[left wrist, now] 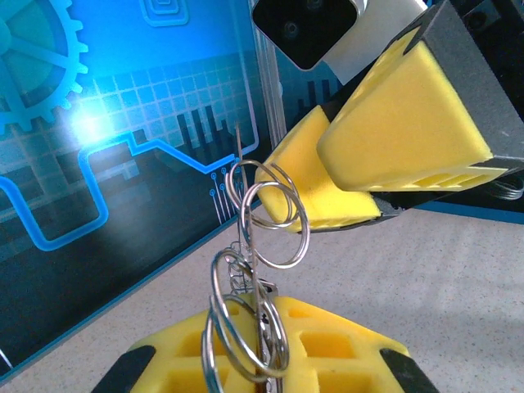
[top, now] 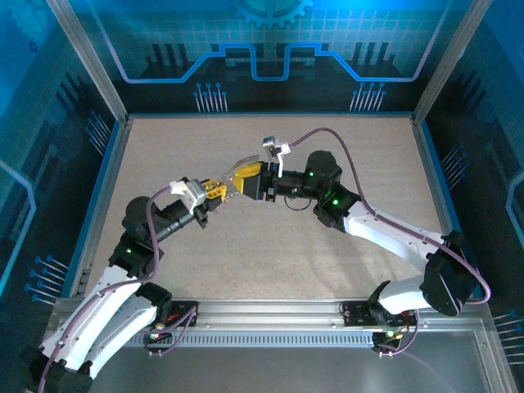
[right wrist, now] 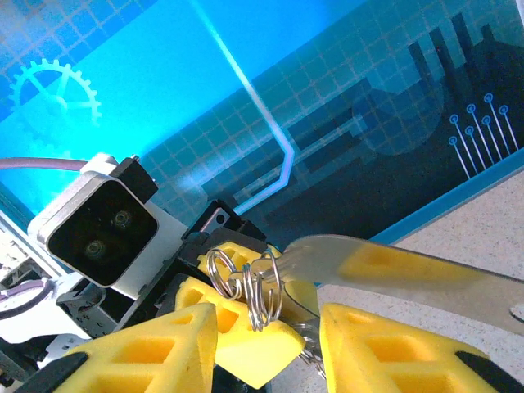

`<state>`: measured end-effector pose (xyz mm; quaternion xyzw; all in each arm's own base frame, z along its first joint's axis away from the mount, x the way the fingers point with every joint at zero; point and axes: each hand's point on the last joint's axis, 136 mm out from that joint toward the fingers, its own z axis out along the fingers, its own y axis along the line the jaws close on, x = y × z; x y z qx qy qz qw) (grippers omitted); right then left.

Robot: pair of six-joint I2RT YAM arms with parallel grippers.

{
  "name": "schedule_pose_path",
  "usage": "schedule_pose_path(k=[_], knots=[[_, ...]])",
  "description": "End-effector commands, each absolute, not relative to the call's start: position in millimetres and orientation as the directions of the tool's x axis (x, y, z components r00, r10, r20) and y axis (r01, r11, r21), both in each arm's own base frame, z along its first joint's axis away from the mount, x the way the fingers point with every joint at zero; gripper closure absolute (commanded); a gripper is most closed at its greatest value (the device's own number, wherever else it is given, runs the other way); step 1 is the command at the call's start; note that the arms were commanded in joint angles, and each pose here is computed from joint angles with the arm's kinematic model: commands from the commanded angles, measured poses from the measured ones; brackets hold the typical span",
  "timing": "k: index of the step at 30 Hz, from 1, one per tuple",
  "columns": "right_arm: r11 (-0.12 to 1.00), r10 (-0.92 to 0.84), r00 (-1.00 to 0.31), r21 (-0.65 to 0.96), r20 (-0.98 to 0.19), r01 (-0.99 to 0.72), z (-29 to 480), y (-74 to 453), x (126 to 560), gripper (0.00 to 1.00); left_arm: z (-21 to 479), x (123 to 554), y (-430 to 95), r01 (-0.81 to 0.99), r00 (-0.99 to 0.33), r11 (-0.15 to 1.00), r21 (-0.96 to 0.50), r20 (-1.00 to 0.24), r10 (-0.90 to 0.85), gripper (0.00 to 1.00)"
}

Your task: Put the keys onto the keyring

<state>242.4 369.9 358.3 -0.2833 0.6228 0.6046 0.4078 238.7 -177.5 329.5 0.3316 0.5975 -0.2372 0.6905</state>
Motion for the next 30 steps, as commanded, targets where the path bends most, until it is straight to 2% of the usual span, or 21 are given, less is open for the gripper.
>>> schedule_pose_path(k=[1,7,15,30], knots=[[0.117,0.178,-0.494,0.516,-0.851,-0.848,373.3,368.6,247.1,0.60,350.6,236.1,-175.0,0.708,0.234,0.680,0.193,-0.972,0.032,1.00],[0.094,0.185,-0.485,0.507,-0.855,-0.857,380.2,371.7,244.6,0.61,347.6,236.7,-176.3,0.713,0.225,0.674,0.191,-0.974,0.038,1.00],[0.076,0.175,-0.490,0.508,-0.854,-0.858,381.0,375.2,244.2,0.75,347.8,236.4,-179.1,0.726,0.224,0.661,0.189,-0.974,0.033,1.00],[0.075,0.164,-0.508,0.524,-0.846,-0.848,374.6,376.6,243.0,0.78,353.4,234.4,-177.1,0.720,0.238,0.669,0.187,-0.971,0.016,1.00]])
